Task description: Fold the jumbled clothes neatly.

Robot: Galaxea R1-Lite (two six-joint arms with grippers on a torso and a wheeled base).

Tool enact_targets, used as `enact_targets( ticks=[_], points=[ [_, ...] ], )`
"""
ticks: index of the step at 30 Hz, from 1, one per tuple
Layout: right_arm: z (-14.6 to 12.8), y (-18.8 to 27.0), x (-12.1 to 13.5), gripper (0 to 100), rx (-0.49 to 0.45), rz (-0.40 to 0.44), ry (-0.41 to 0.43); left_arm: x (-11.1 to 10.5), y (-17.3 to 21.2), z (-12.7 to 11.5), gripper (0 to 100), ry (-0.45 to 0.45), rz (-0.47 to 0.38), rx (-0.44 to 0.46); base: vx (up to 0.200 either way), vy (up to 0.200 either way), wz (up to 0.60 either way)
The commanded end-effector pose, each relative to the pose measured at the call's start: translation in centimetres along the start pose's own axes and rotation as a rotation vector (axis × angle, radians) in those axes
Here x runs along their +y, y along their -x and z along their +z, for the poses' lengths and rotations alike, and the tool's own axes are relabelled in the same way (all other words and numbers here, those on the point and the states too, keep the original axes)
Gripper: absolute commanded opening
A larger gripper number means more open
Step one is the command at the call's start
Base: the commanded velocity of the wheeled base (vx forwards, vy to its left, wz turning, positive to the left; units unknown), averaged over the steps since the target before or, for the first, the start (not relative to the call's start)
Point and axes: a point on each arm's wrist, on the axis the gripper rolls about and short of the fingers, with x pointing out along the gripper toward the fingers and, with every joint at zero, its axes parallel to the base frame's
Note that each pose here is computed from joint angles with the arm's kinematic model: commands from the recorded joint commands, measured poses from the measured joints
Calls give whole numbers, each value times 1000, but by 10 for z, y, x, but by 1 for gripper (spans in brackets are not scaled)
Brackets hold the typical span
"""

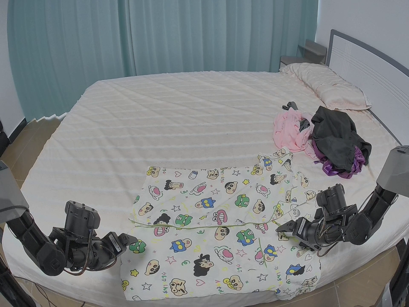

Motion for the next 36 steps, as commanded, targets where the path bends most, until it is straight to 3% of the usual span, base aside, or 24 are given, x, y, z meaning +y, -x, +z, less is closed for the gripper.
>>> enact_targets(
  ticks=[1,3,5,12,26,33,36],
  points=[
    [3,19,7,100,-36,44,6,1,-1,-1,100,0,7,6,0,0,0],
    [3,19,7,100,-36,44,6,1,-1,-1,100,0,7,6,0,0,0],
    [8,39,17,100,-87,98,19,1,-1,-1,100,0,5,3,0,0,0],
    [12,36,28,100,-95,136,30,1,-1,0,100,0,4,2,0,0,0],
    [-5,-30,27,100,14,63,59,0,-2,0,100,0,3,3,0,0,0],
    [-7,-25,24,100,17,53,61,1,-3,0,100,3,10,4,0,0,0],
    [0,-5,30,100,-30,93,58,1,-3,0,100,3,4,-1,0,0,0]
  ],
)
